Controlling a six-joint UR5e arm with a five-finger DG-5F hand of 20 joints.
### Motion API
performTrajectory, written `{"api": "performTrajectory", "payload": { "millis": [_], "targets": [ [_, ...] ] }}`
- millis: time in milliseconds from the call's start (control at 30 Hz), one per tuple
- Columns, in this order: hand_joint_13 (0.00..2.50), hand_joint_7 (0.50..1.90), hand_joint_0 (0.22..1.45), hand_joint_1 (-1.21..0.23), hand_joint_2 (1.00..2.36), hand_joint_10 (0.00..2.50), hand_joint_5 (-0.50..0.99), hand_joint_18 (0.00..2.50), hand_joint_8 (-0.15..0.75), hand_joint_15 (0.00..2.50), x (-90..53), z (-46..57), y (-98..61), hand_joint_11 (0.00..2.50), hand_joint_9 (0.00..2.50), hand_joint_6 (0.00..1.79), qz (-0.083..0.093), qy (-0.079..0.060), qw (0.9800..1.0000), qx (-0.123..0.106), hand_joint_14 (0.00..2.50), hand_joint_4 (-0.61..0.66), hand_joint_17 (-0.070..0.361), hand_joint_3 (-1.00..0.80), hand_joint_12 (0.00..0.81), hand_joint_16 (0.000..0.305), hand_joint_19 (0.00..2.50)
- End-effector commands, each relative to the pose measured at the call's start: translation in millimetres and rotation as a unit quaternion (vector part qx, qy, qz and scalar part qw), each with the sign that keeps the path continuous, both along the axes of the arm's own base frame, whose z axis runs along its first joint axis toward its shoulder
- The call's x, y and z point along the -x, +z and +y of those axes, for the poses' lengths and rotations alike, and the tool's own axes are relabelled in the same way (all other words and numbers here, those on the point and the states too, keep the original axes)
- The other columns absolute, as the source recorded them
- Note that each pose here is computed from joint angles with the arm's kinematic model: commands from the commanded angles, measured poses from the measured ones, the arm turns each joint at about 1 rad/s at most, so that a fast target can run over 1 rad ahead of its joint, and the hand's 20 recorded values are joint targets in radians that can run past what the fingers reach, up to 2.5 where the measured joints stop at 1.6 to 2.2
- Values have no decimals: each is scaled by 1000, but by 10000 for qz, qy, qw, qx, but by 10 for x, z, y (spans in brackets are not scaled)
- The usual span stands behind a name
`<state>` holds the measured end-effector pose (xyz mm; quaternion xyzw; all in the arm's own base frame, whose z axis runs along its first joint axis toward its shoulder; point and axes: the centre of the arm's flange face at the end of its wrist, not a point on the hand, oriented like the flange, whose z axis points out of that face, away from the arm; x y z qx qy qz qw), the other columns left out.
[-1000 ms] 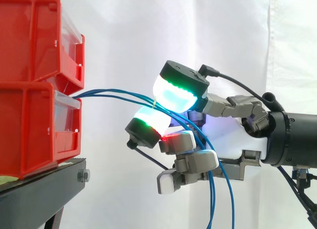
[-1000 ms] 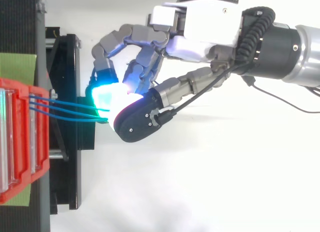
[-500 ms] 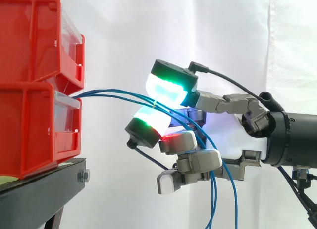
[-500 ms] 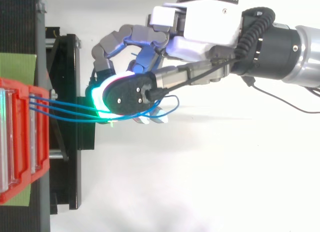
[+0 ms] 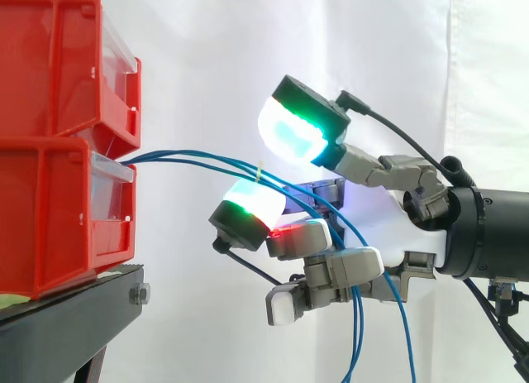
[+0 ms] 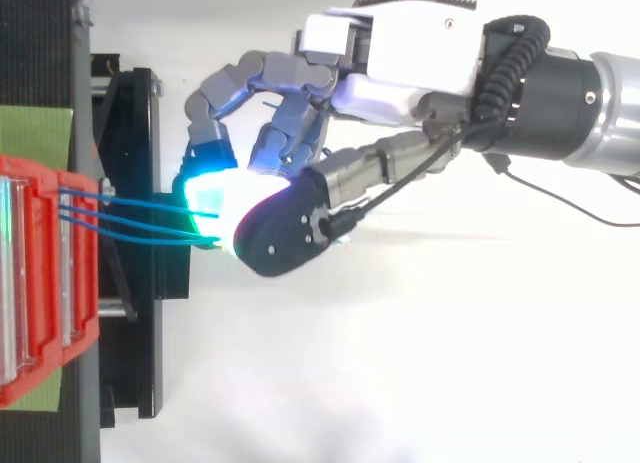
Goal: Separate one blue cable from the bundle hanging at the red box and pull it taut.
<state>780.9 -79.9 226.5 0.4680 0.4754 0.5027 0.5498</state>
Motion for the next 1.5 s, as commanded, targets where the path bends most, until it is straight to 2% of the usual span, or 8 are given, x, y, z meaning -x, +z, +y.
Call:
{"api": "performTrajectory", "payload": {
  "millis": [0,100,200,267,467,700,1133,1467],
  "targets": [
    [1481,1173,599,-722,1000,18,-251,838,298,1336,0,1,-3,1318,1168,913,2,-3,10000,0,21,124,103,-500,290,46,591],
    [1487,1201,673,-722,1005,18,-251,840,289,1340,-2,13,-3,1330,1172,915,2,4,10000,0,21,101,101,-457,286,45,580],
    [1501,1311,672,-723,1019,16,-252,841,296,1353,-2,13,-3,1331,1179,922,2,4,10000,0,20,75,100,-304,289,44,581],
    [1509,1315,656,-675,1025,16,-254,840,295,1361,-1,13,9,1353,1192,928,-5,4,10000,-1,19,86,99,-207,287,44,604],
    [1499,1326,609,-538,1021,17,-255,825,321,1346,-1,10,-3,1339,1165,908,2,-11,10000,-2,17,150,105,-215,305,47,589],
    [1482,1356,602,-448,1021,19,-254,805,329,1319,-1,12,-3,1320,1151,894,2,-3,10000,-1,18,151,104,-199,310,46,587],
    [1467,1379,604,-392,1021,24,-240,796,341,1278,-1,10,-3,1266,1167,879,2,-11,10000,-2,20,137,103,-175,325,46,560],
    [1459,1315,597,-413,1021,23,-235,787,336,1278,-4,33,-3,1282,1194,875,3,-3,10000,-3,21,152,103,-184,315,46,571]
  ]
}}
